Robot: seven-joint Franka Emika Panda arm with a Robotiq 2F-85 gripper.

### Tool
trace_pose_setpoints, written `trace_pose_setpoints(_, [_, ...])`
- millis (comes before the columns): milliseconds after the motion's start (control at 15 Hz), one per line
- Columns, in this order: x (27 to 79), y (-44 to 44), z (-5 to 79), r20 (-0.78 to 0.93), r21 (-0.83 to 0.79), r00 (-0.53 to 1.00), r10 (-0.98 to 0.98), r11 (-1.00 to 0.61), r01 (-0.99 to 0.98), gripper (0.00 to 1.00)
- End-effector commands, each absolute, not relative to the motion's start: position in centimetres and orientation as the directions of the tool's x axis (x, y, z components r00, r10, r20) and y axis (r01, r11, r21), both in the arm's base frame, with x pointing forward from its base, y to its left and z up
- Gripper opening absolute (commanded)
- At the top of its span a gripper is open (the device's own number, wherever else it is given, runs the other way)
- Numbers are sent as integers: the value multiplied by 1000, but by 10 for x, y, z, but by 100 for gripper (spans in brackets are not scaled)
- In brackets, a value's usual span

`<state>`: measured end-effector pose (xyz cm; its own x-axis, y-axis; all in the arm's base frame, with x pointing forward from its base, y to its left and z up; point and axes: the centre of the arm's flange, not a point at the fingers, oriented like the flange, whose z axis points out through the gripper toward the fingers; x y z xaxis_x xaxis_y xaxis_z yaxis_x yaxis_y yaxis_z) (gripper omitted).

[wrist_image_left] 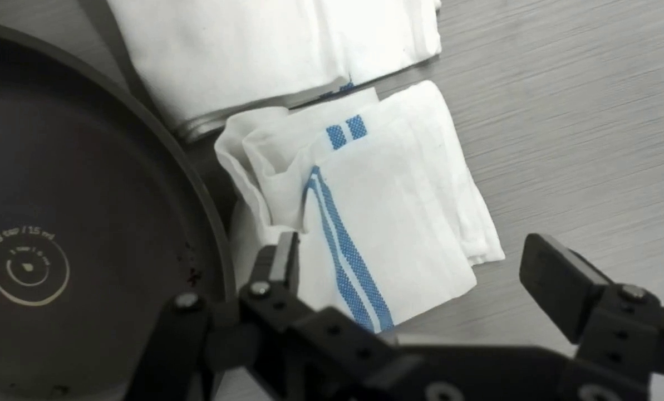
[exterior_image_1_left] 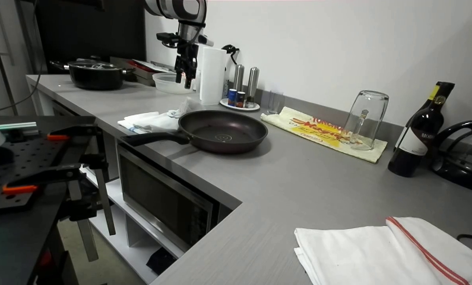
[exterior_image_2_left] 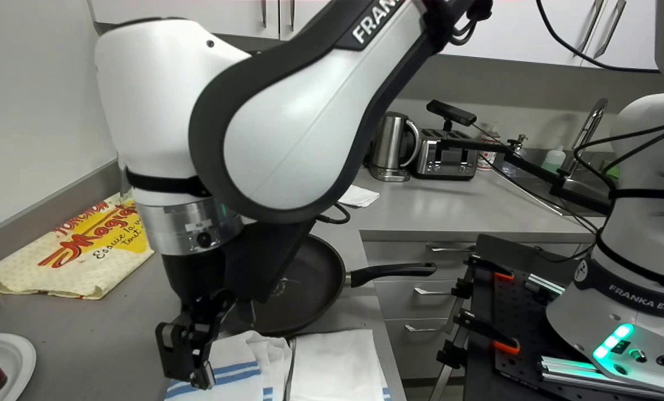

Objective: Wipe the pan with the white towel that is furthest from you

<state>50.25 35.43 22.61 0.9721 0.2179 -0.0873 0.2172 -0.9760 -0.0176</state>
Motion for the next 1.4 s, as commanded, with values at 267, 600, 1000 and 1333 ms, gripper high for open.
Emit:
trace_pose_setpoints(267, [515, 367, 196, -107, 78, 949, 295, -949, 304, 100])
trace_pose_setpoints(600, [519, 357, 192, -106, 140, 943, 314, -935, 327, 100])
trace_pose_setpoints(1000, [519, 355, 190, -105, 126, 948, 299, -942, 311, 100])
trace_pose_setpoints(1333, [513, 361, 176, -120, 111, 945, 303, -942, 316, 100])
